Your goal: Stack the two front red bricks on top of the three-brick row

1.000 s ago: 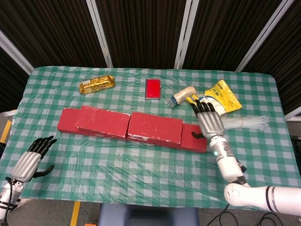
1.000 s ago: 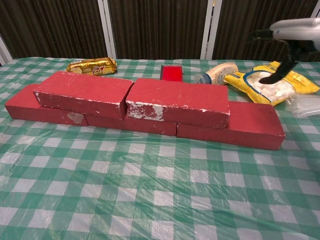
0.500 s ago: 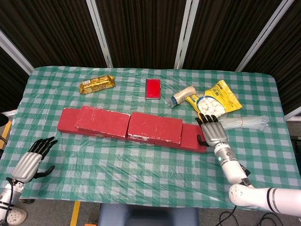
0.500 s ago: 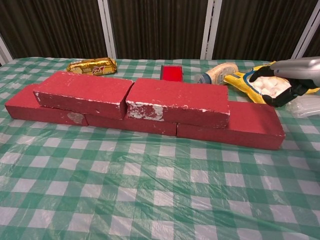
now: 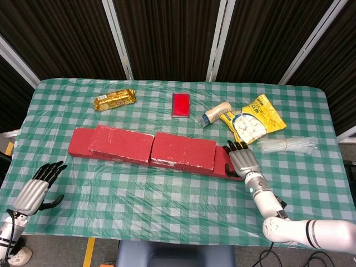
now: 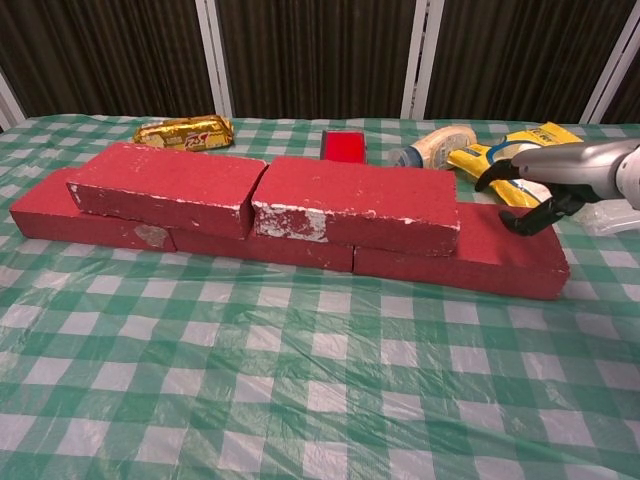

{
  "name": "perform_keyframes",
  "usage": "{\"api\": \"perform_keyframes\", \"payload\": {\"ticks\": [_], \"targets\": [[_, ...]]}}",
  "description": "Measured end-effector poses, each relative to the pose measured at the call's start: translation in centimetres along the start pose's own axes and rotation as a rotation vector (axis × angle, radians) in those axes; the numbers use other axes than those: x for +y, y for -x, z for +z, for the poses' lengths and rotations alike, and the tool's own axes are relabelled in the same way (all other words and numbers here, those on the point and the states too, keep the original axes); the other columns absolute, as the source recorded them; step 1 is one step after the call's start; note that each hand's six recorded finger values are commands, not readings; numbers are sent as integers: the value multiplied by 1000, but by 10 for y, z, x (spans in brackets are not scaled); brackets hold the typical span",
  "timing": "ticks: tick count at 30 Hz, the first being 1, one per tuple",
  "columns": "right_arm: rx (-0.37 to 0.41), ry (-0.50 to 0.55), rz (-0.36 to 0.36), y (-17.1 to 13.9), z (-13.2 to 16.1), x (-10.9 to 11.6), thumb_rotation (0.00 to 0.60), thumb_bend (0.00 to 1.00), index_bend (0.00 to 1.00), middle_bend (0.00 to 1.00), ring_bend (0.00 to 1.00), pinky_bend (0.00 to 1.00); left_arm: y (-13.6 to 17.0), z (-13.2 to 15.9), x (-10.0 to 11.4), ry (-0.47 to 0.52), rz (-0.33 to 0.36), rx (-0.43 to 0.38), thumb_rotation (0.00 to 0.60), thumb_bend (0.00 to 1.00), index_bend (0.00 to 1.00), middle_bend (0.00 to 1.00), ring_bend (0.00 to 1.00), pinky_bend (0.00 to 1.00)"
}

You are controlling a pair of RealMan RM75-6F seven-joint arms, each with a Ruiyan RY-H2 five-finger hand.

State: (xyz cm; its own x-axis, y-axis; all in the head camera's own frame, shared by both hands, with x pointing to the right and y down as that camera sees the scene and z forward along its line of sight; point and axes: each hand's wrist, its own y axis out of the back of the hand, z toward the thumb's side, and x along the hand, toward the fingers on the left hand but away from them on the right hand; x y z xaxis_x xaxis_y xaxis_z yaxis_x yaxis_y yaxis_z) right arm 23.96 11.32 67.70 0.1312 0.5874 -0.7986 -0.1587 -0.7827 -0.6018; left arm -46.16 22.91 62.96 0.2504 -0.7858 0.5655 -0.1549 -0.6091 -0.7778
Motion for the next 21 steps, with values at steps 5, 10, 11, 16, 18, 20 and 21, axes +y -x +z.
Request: {"api": "perform_keyframes", "payload": {"ticks": [5, 10, 11, 16, 18, 20, 21], "targets": [[21, -2, 15, 3, 11, -4, 415, 678, 210, 0, 0, 0, 0, 0, 0, 1, -1, 2, 600, 359, 0, 0, 0, 0], [33, 7, 18, 6, 19, -5, 430, 678, 207, 0, 0, 0, 0, -1, 0, 3, -2, 5, 600, 359, 0, 0, 0, 0], [35, 8, 18, 7, 21, -5, 433, 678, 206, 0, 0, 0, 0, -1, 0, 3, -2, 5, 600, 359, 0, 0, 0, 0], [44, 12, 19, 9, 27, -5, 439, 678, 205, 0, 0, 0, 0, -2, 1, 5, -1, 8, 600, 358, 0, 0, 0, 0], [46, 13, 19, 10, 29, -5, 440, 678, 204, 0, 0, 0, 0, -2, 1, 5, -1, 8, 600, 359, 0, 0, 0, 0], [47, 15, 20, 10, 31, -5, 444, 678, 202, 0, 0, 0, 0, -2, 1, 6, -1, 8, 600, 358, 0, 0, 0, 0], [48, 15, 18, 10, 32, -4, 446, 679, 200, 0, 0, 0, 0, -3, 1, 6, -1, 8, 600, 358, 0, 0, 0, 0]]}}
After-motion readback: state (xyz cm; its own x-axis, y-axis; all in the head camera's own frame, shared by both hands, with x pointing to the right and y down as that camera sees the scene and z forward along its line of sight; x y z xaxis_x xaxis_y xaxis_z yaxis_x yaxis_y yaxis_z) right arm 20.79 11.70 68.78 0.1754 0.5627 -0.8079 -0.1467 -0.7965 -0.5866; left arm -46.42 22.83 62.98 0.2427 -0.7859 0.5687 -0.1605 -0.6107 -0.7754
